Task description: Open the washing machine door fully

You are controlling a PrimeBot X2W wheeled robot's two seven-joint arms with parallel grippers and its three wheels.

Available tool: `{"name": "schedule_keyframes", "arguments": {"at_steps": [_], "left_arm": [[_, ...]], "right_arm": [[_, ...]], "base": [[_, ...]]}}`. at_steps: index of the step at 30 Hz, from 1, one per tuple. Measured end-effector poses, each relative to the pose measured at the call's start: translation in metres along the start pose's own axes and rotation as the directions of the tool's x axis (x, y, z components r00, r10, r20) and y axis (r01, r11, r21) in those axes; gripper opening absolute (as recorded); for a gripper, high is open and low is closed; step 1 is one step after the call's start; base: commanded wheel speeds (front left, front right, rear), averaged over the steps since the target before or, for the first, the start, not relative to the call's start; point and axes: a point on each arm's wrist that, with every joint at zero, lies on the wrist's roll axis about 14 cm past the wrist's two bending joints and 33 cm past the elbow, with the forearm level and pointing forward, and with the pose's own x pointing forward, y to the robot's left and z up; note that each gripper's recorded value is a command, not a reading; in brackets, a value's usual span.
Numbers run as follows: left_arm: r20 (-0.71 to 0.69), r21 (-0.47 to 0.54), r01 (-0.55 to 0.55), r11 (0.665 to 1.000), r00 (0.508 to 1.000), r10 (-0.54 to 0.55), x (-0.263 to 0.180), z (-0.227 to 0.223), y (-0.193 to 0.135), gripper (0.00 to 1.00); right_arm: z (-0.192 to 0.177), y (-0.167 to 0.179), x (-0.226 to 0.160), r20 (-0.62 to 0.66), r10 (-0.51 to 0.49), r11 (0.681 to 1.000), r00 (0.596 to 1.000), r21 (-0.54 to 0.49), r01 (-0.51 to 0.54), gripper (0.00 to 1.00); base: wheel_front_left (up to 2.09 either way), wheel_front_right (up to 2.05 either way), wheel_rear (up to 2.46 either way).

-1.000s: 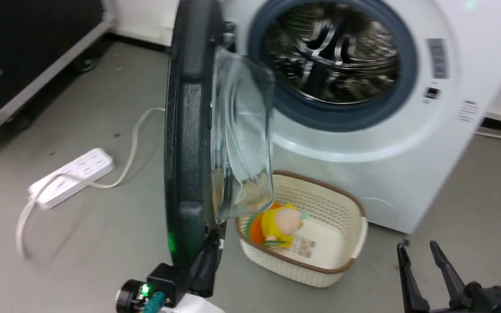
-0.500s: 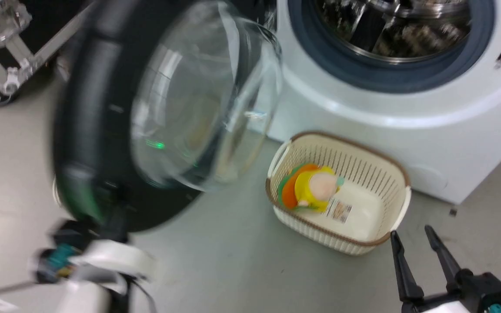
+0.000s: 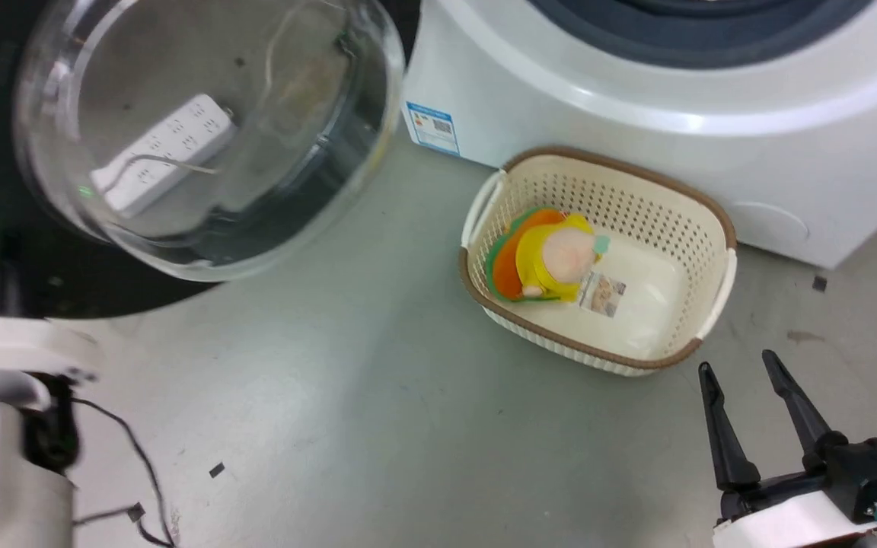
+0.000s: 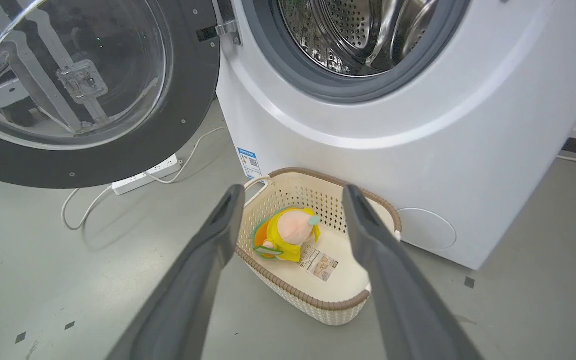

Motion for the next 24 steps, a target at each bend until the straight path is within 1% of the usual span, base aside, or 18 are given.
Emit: {"name": "schedule_keyframes", "arguments": {"at_steps": [5, 11, 14, 19, 24], "left_arm": [[0.005, -0.005, -0.028, 1.000, 1.000, 0.028, 0.016, 0.005, 0.007, 0.00], [0.008, -0.004, -0.027, 1.000, 1.000, 0.027, 0.015, 0.007, 0.010, 0.00], [0.049, -0.005, -0.013, 1.000, 0.999, 0.013, 0.013, 0.019, 0.007, 0.00], [0.103, 0.003, 0.085, 0.996, 0.991, -0.085, -0.005, 0.029, -0.020, 0.00], [0.159, -0.010, 0.236, 0.972, 0.960, -0.231, -0.033, 0.037, -0.070, 0.00]], "right_arm": [[-0.004, -0.009, -0.003, -0.009, -0.025, 1.000, 1.000, 0.000, 0.025, 1.00], [0.004, -0.010, -0.006, 0.006, -0.035, 0.999, 0.999, -0.010, 0.035, 1.00], [0.010, -0.011, -0.009, 0.020, -0.043, 0.999, 0.999, -0.019, 0.044, 1.00], [0.030, -0.017, -0.016, 0.076, -0.077, 0.996, 0.994, -0.037, 0.080, 1.00], [0.055, -0.028, -0.032, 0.141, -0.134, 0.988, 0.981, -0.058, 0.144, 1.00]], "base": [[0.00, 0.00, 0.00], [0.00, 0.00, 0.00], [0.00, 0.00, 0.00], [0.00, 0.00, 0.00], [0.00, 0.00, 0.00]]}}
